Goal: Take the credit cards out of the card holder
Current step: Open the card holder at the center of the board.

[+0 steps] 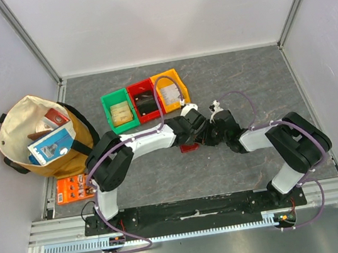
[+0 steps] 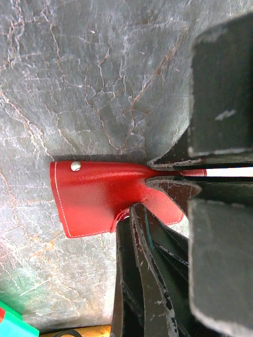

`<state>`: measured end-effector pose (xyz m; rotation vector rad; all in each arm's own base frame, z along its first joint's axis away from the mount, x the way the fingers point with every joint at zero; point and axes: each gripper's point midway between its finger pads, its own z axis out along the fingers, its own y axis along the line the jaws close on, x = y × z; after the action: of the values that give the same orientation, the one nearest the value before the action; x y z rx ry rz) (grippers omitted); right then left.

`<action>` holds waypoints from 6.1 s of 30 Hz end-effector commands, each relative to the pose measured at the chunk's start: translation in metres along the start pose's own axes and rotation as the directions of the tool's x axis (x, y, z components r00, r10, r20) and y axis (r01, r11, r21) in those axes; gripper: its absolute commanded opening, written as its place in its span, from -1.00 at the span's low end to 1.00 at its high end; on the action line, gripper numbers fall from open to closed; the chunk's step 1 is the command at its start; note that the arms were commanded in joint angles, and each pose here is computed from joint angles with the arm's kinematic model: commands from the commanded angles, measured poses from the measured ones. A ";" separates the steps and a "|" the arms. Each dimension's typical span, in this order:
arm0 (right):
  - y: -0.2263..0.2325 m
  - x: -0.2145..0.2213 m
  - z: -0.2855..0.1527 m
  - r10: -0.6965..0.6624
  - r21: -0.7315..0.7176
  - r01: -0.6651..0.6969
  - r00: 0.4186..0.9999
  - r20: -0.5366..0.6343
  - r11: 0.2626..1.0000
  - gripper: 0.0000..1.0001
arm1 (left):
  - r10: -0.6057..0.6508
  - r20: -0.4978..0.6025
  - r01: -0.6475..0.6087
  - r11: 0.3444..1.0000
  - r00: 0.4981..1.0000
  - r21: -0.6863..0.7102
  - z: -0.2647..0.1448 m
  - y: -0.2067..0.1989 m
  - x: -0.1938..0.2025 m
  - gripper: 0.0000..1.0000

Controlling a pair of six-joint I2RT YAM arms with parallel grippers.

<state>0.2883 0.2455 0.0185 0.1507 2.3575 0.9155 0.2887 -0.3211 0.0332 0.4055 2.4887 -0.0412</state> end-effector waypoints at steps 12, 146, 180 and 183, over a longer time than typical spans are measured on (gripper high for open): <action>-0.038 0.017 -0.006 -0.050 0.150 0.057 0.997 -0.054 0.987 -1.00 | -0.099 0.116 0.100 0.995 0.988 0.000 -0.031 0.020 -0.018 -0.96; 0.052 -0.001 -0.031 -0.611 0.289 0.666 0.746 -0.265 0.687 0.66 | -0.445 0.038 0.432 0.884 0.895 0.177 -0.068 0.102 0.110 -0.96; 0.126 0.068 0.003 -0.625 -0.078 0.629 0.737 -0.258 0.773 -0.37 | -0.528 0.216 0.465 0.839 0.821 0.284 -0.117 0.101 0.027 0.08; 0.125 0.042 -0.009 -0.602 -0.023 0.612 0.770 -0.212 0.790 -0.28 | -0.547 0.224 0.459 0.818 0.806 0.346 -0.132 0.093 0.009 0.12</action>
<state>0.2141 0.3512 0.0333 -0.8140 2.4598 0.5338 0.2211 -0.2012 0.0983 -0.1651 2.3006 -0.5425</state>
